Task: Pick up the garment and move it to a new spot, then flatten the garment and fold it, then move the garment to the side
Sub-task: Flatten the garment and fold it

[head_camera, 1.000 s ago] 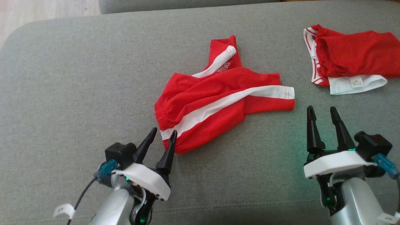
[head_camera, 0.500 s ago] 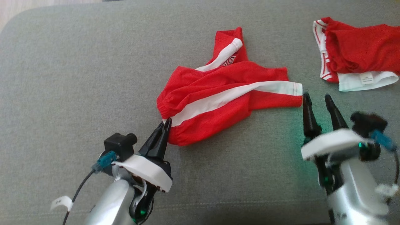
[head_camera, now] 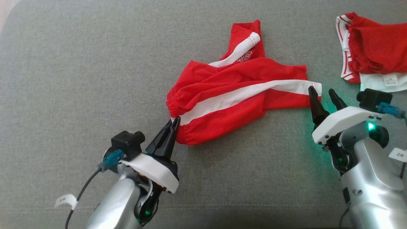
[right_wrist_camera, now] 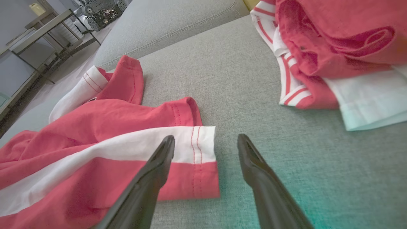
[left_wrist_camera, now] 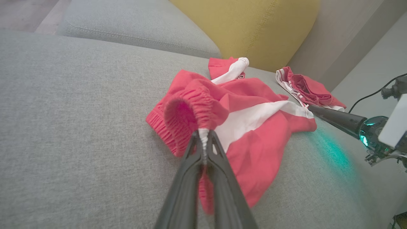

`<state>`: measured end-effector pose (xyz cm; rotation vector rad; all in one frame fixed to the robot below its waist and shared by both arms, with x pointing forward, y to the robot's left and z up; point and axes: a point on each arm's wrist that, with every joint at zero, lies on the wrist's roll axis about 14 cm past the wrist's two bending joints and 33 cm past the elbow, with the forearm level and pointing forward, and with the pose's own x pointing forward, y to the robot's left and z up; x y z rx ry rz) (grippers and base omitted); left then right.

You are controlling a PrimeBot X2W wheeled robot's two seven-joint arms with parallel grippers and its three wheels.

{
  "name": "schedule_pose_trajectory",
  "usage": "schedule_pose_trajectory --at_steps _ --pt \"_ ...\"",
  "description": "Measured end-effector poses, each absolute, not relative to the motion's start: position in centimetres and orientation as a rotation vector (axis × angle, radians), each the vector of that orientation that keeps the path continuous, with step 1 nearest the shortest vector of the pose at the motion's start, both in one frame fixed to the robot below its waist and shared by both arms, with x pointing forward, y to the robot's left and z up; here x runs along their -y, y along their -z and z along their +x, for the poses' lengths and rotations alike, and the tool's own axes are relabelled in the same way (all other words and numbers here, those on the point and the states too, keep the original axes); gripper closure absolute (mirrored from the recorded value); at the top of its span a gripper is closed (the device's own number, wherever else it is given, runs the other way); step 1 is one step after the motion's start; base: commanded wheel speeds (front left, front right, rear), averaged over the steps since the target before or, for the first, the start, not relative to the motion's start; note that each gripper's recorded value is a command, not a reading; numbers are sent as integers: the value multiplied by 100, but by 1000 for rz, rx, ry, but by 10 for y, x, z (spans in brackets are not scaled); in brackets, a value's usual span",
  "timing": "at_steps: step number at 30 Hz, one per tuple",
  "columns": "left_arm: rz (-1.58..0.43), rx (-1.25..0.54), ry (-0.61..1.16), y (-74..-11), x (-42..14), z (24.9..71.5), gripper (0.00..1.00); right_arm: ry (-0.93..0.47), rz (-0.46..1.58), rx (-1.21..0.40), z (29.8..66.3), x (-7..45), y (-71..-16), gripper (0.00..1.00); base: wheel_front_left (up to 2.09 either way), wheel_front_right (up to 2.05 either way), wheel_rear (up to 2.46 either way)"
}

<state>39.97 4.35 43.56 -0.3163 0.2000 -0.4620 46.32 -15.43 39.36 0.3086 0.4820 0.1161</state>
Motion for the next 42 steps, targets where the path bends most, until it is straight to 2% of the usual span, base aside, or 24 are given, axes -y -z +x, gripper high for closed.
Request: schedule_pose_trajectory --at_steps 15,16,17,18,30,42 --pt "-310 -209 470 -431 -41 402 100 -138 311 -520 467 149 -381 0 0 0 0" --pt "-310 -209 470 -431 -41 402 100 -141 310 -523 467 149 -381 33 0 0 0" --pt "-310 -209 470 -431 -41 402 100 -142 309 -521 467 149 -381 82 0 0 0" --pt "-309 -209 470 -431 -41 402 100 -144 309 -520 467 149 -381 100 0 0 0" --pt "-304 -183 469 -440 -43 404 100 -165 254 -433 471 156 -399 100 0 0 0" --pt "-226 -71 544 -483 -42 399 100 -229 43 -28 481 174 -504 100 0 0 0"
